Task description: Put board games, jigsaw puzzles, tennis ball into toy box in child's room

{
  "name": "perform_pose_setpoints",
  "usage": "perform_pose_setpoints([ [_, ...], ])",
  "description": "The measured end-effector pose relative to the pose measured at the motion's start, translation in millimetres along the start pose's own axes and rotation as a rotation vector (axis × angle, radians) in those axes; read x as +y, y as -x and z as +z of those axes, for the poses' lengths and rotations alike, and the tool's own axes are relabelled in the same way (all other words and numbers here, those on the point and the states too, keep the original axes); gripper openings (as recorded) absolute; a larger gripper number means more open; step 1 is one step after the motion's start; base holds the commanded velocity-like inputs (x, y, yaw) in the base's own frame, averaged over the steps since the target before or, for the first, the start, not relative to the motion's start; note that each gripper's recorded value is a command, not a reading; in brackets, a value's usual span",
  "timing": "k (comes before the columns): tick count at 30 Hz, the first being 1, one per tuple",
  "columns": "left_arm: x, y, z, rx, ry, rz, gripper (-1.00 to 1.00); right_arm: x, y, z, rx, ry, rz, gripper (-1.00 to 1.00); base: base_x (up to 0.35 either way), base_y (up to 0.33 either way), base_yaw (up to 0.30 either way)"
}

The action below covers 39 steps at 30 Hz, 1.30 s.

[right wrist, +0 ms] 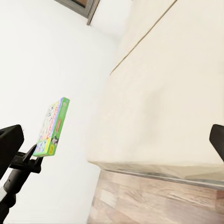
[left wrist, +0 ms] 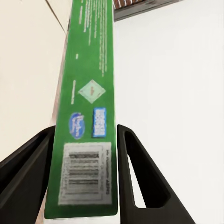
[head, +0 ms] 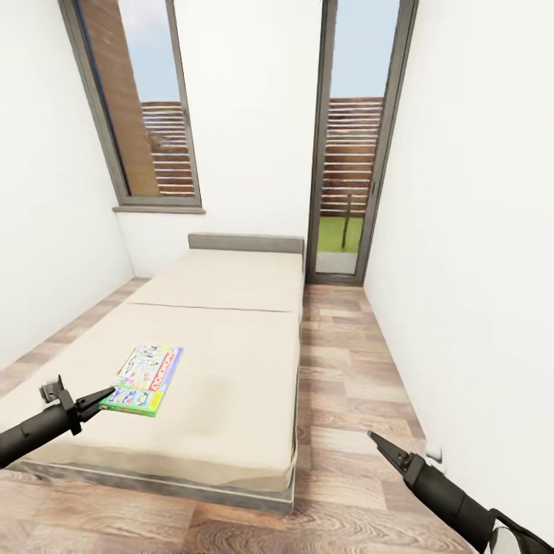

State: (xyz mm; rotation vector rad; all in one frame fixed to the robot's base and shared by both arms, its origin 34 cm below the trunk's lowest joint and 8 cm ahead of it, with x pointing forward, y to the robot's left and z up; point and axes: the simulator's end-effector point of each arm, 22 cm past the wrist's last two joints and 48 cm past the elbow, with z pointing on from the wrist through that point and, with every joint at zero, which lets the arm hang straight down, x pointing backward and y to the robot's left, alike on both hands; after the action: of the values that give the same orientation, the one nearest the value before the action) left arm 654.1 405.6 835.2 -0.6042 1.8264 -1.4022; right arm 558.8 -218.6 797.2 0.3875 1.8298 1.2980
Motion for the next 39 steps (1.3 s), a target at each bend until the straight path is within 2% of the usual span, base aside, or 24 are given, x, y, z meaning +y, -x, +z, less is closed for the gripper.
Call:
perform_pose_setpoints([
  [39, -65, 29, -15.2, -0.008, 0.016, 0.020, -1.00, 61, 33, -4.6, 0.000, 0.004, -0.004, 1.00, 0.000, 0.000, 0.284],
])
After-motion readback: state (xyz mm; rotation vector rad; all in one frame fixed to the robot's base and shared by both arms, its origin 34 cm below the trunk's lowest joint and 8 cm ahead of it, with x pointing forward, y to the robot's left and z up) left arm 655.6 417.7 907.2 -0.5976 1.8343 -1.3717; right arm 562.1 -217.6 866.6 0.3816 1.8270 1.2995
